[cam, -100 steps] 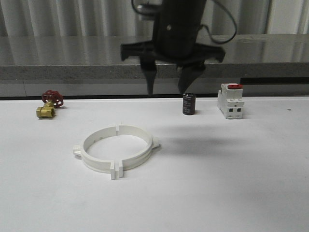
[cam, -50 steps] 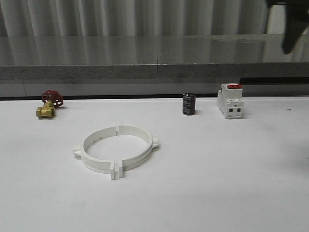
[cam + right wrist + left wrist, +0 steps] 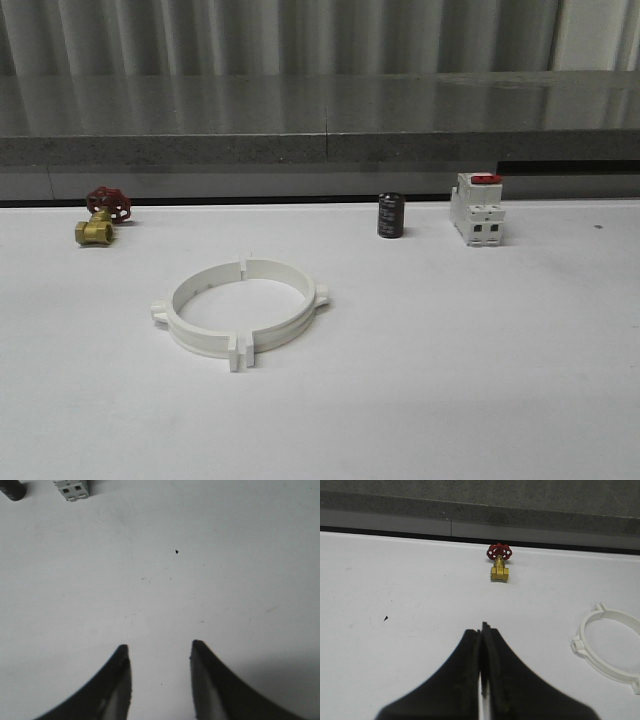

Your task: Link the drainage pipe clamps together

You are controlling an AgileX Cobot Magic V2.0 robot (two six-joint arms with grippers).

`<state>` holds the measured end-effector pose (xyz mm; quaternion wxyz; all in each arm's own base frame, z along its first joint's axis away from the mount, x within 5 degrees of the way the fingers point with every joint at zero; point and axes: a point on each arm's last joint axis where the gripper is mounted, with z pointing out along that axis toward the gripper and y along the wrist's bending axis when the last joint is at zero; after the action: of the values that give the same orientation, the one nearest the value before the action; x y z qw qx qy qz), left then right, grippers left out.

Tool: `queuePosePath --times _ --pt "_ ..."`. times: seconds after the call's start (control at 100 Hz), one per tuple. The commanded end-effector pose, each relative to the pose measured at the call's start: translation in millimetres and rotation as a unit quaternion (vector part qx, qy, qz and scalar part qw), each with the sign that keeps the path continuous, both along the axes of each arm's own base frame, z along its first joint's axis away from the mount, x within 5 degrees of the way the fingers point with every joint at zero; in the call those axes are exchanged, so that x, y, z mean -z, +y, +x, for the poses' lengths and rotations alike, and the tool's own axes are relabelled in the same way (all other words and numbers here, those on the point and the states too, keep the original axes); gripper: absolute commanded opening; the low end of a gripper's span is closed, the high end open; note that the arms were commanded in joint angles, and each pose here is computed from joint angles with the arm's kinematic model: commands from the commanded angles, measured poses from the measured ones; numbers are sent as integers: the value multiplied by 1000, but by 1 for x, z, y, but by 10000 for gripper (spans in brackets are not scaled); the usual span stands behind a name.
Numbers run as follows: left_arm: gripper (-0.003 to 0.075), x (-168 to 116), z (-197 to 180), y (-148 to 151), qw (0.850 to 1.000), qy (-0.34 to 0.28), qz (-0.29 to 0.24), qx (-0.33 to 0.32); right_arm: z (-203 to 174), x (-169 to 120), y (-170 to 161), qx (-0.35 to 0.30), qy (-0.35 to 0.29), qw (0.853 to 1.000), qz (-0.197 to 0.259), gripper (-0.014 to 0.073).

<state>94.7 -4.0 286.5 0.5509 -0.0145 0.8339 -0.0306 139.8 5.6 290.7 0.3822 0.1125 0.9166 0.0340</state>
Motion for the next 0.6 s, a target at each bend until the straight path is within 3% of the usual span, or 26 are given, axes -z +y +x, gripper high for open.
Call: queuePosePath --times 0.0,0.09,0.59 --pt "-21 -16 3 -1 999 -51 -6 1 -13 -8 -2 -3 -51 999 0 100" --pt "-21 -16 3 -1 999 -51 -6 1 -24 -8 -3 -4 -73 997 -3 -74" --pt "-21 -16 3 -1 999 -51 -6 1 -31 -10 -5 -4 -90 996 -11 -67"
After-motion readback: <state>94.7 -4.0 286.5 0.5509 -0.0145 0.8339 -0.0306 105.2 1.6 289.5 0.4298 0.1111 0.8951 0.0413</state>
